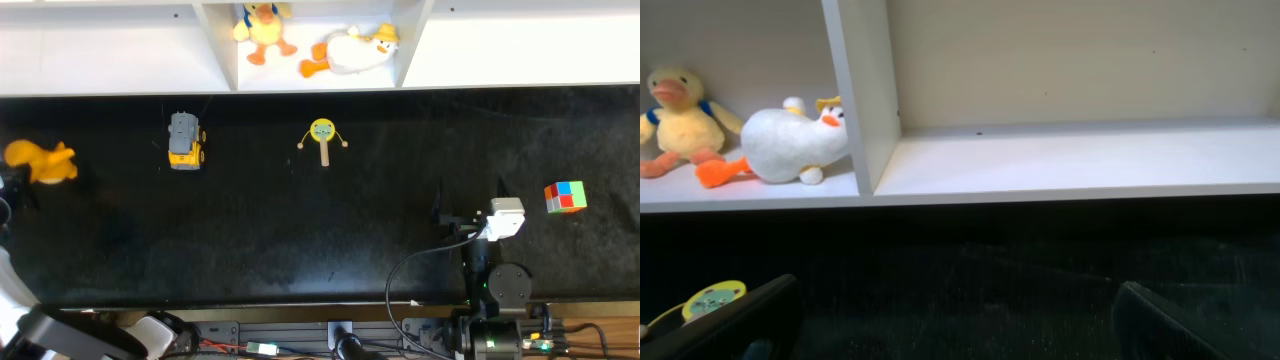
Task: Store Toys
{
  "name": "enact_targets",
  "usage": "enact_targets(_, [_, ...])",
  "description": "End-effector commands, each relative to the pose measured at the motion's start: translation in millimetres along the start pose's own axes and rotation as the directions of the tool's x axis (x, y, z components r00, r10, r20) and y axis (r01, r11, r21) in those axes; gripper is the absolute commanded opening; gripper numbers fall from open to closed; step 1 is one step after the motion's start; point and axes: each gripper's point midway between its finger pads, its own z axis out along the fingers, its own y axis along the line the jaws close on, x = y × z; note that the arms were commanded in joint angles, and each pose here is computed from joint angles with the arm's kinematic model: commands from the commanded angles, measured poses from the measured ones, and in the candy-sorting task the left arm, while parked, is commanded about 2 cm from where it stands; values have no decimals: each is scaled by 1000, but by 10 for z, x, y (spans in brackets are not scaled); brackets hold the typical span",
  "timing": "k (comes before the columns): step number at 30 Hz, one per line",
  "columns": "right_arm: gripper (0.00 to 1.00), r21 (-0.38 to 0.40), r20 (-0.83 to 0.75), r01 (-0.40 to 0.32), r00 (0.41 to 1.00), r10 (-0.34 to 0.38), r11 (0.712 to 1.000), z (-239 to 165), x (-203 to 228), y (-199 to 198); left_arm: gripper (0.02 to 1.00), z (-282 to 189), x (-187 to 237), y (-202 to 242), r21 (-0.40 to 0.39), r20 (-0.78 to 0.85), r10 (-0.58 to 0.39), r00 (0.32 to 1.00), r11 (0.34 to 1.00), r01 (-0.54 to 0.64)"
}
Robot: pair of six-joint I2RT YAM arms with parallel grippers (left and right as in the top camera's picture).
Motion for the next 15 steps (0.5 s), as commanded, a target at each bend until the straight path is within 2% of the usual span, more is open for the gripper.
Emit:
enact_targets(1, [993,-1,2,-4,1000,4,1000,2,29,-2,36,-103,-463,-123,10,128,-14,992,1000,13])
enact_targets(9, [993,-1,2,-4,1000,4,1000,2,29,-2,36,13,-907,-300,-1,258,8,966,1000,-8])
enact_targets(12, [996,-1,2,-4,1000,4,1000,2,29,-2,36,62,-1111,-430,-4,311,47,949,999,-48])
enact_targets(15, [993,-1,2,-4,1000,4,1000,2,29,-2,36,172,-1159,-474,14,321,14,947,1000,-20])
